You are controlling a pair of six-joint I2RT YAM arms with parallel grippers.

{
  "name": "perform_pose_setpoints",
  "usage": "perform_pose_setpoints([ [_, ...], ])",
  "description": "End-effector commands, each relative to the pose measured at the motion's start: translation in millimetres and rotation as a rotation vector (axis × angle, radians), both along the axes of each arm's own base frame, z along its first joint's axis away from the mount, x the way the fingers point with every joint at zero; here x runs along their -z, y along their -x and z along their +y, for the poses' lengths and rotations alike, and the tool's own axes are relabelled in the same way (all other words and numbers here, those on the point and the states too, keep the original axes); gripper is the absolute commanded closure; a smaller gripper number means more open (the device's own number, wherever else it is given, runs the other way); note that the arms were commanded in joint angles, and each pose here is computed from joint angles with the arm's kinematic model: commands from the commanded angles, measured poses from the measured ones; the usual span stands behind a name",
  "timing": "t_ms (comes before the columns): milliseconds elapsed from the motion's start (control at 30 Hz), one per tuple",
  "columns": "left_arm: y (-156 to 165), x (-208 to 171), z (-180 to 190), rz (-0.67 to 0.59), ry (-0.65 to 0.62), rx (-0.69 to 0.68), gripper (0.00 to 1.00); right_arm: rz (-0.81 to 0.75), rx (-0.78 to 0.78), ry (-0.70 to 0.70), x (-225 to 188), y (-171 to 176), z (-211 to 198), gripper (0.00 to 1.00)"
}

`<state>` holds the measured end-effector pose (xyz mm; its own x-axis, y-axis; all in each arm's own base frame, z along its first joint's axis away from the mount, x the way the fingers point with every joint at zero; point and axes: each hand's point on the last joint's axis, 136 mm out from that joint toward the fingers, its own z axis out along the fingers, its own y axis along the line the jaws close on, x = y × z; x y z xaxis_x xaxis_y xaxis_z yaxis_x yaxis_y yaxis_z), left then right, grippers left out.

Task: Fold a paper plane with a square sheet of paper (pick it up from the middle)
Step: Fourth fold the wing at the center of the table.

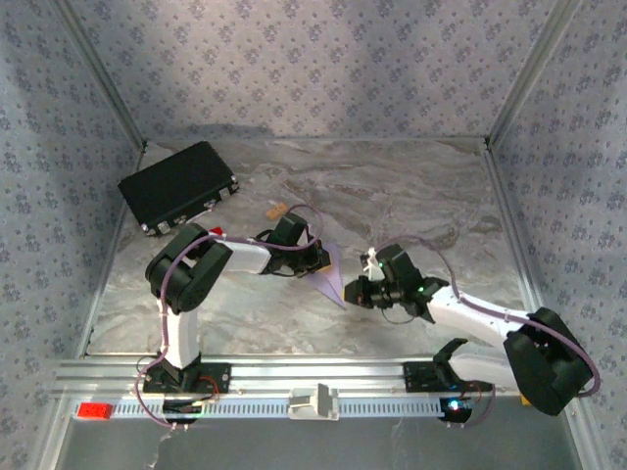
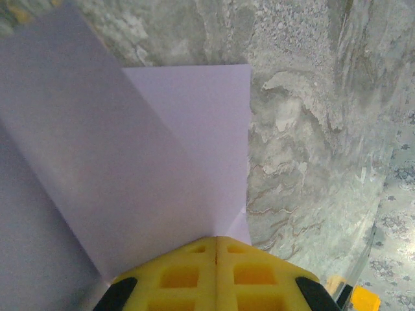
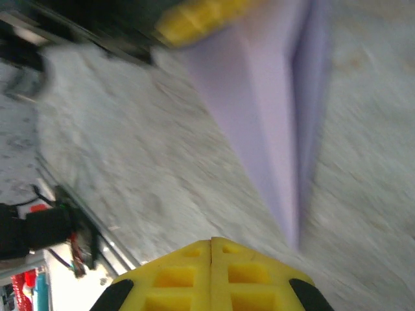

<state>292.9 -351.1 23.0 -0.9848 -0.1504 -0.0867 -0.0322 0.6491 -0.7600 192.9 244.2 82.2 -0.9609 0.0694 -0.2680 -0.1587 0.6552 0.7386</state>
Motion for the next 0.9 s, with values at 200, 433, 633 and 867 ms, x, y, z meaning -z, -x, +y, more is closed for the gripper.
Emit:
perform_pose_setpoints([
  [200,3,15,16,0.012,-0.067,-0.027,0.98,0.013,0.042,-0.005,4,-56,25,0.99],
  [433,3,14,15,0.009,-0.065,-0.026,0.99,0.076,0.059,0.027,29,-68,30,1.00],
  [633,2,10,13,0.000,-0.057,-0.022,0.98,0.171,0.073,0.096,68,-48,14,1.00],
  [867,-7,-21,4,-0.069,-0.008,0.002,0.93,0.254,0.114,0.137,102,-19,-5,1.00],
])
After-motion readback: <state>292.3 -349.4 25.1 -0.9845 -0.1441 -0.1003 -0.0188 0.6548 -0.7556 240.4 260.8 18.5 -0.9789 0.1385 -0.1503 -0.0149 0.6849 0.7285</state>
